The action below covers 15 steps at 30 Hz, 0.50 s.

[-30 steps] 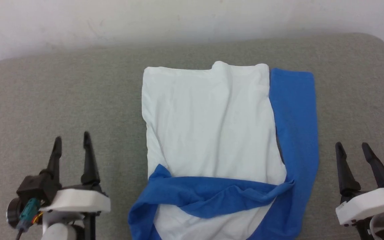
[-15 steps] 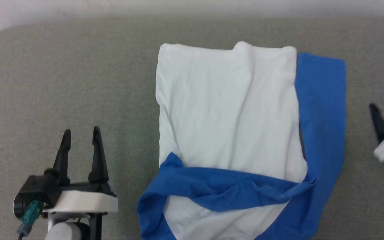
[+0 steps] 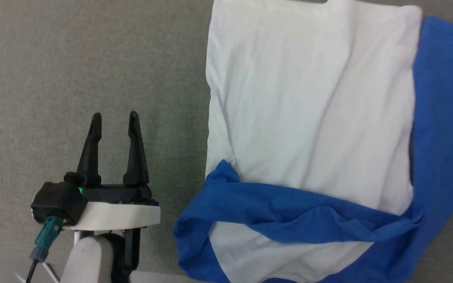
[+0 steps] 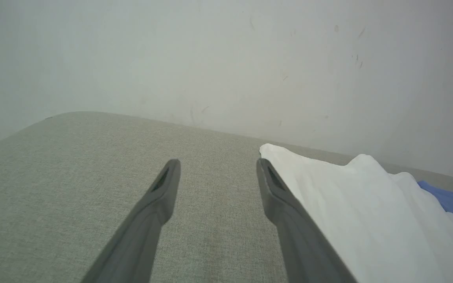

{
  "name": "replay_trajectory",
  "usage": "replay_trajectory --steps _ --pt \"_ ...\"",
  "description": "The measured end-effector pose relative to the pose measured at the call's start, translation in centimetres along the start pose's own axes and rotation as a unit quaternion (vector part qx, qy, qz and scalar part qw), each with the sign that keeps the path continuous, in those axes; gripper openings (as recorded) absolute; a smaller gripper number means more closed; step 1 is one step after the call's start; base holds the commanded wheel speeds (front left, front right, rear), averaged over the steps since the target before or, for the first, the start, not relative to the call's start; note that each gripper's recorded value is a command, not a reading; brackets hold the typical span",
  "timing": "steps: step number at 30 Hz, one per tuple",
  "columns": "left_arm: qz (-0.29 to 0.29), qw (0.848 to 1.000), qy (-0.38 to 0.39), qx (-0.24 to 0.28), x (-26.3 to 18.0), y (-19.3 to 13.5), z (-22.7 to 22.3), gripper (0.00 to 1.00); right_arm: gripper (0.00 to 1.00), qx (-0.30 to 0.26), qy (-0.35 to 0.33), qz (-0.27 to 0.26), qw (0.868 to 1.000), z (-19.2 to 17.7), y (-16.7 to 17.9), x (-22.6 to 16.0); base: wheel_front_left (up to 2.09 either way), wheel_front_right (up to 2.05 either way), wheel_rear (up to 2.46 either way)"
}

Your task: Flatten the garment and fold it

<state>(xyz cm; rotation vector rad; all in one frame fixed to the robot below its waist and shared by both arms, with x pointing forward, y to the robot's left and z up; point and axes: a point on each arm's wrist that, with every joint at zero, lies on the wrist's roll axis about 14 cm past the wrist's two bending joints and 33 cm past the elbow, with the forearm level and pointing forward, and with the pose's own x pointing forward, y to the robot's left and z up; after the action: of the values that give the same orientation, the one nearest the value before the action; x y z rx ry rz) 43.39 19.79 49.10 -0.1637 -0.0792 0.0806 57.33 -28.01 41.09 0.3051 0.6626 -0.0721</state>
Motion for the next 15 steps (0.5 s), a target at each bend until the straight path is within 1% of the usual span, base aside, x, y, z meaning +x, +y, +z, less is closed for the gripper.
replay_trajectory --steps 1,2,4,5,6,7,10,12,13,14,15 --pt "0.000 1.000 0.000 0.000 0.0 0.0 0.0 1.00 1.00 0.000 0.000 0.000 1.000 0.0 0.0 0.0 0.00 0.00 0.00" --pt "0.006 1.000 0.009 0.003 0.3 0.3 -0.8 1.00 1.00 -0.002 0.019 -0.001 1.000 -0.4 0.2 1.5 0.00 0.00 0.00" --pt "0.008 1.000 0.015 0.005 0.7 0.6 -1.5 1.00 1.00 -0.016 0.035 -0.002 0.999 -0.9 0.5 2.9 0.00 0.00 0.00" --pt "0.008 1.000 0.015 0.005 0.7 0.6 -1.5 1.00 1.00 -0.016 0.035 -0.002 0.999 -0.9 0.5 2.9 0.00 0.00 0.00" --pt "0.013 1.000 0.021 0.008 1.0 0.9 -2.2 1.00 1.00 -0.022 0.056 -0.002 0.998 -1.8 0.7 4.2 0.00 0.00 0.00" --pt "0.014 1.000 0.025 0.010 1.0 1.0 -2.6 1.00 1.00 -0.023 0.062 -0.002 0.998 -2.1 0.7 4.8 0.00 0.00 0.00" --pt "0.019 0.999 0.036 0.014 1.1 1.4 -3.4 1.00 1.00 -0.020 0.081 -0.002 0.996 -2.5 0.8 6.2 0.00 0.00 0.00" --pt "0.020 0.999 0.041 0.018 1.0 1.7 -3.8 1.00 1.00 -0.002 0.104 -0.002 0.995 -3.1 0.7 6.8 0.00 0.00 0.00" --pt "0.019 0.999 0.042 0.018 1.0 1.7 -3.8 1.00 0.70 0.003 0.113 -0.002 0.994 -3.2 0.8 7.0 0.00 0.00 0.00" --pt "0.019 0.999 0.041 0.018 1.0 1.8 -3.8 1.00 0.33 0.011 0.121 -0.002 0.993 -3.3 0.8 7.1 0.00 0.00 0.00" --pt "0.018 0.999 0.040 0.018 1.0 1.8 -3.7 1.00 0.00 0.015 0.125 -0.003 0.992 -3.2 0.7 7.1 0.00 0.00 0.00"
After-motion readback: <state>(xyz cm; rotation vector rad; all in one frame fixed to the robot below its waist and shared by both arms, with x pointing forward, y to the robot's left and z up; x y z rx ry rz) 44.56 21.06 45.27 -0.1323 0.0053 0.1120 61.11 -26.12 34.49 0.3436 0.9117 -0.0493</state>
